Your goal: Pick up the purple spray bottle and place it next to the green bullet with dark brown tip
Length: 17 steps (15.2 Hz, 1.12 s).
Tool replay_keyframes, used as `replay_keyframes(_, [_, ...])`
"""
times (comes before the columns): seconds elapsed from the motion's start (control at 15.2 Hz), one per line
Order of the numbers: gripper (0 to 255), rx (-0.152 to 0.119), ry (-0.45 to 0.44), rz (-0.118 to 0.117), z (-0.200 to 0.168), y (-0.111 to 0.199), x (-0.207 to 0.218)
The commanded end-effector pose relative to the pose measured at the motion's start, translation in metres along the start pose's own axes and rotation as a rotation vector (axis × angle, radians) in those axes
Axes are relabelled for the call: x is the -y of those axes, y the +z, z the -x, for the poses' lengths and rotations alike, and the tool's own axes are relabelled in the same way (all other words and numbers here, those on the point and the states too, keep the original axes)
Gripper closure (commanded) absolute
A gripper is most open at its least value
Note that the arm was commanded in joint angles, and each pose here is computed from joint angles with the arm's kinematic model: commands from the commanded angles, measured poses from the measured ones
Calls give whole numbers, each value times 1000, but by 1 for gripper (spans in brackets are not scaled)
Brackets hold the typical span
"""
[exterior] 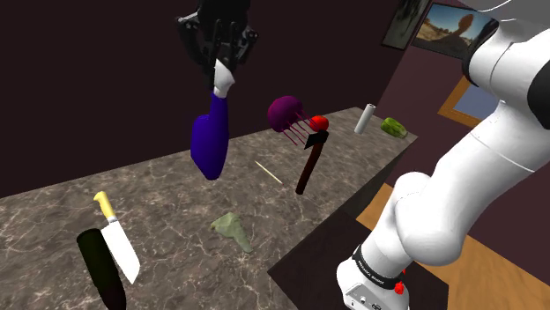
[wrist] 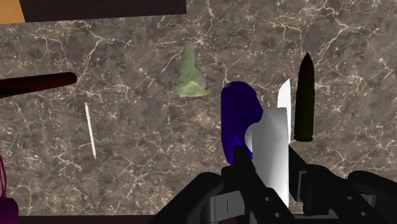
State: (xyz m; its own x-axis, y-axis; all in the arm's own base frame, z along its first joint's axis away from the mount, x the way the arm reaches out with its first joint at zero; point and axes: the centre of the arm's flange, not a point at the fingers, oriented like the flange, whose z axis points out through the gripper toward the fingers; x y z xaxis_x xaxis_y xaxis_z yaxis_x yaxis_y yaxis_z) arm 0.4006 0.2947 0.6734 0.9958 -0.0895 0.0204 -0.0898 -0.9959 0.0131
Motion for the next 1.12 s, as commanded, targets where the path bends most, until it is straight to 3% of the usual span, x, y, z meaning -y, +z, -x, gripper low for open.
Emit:
replay_keyframes(0.0, [255,1,2,0,14,-7,20])
replay_keyframes(1.06, [255,1,2,0,134,-69,181])
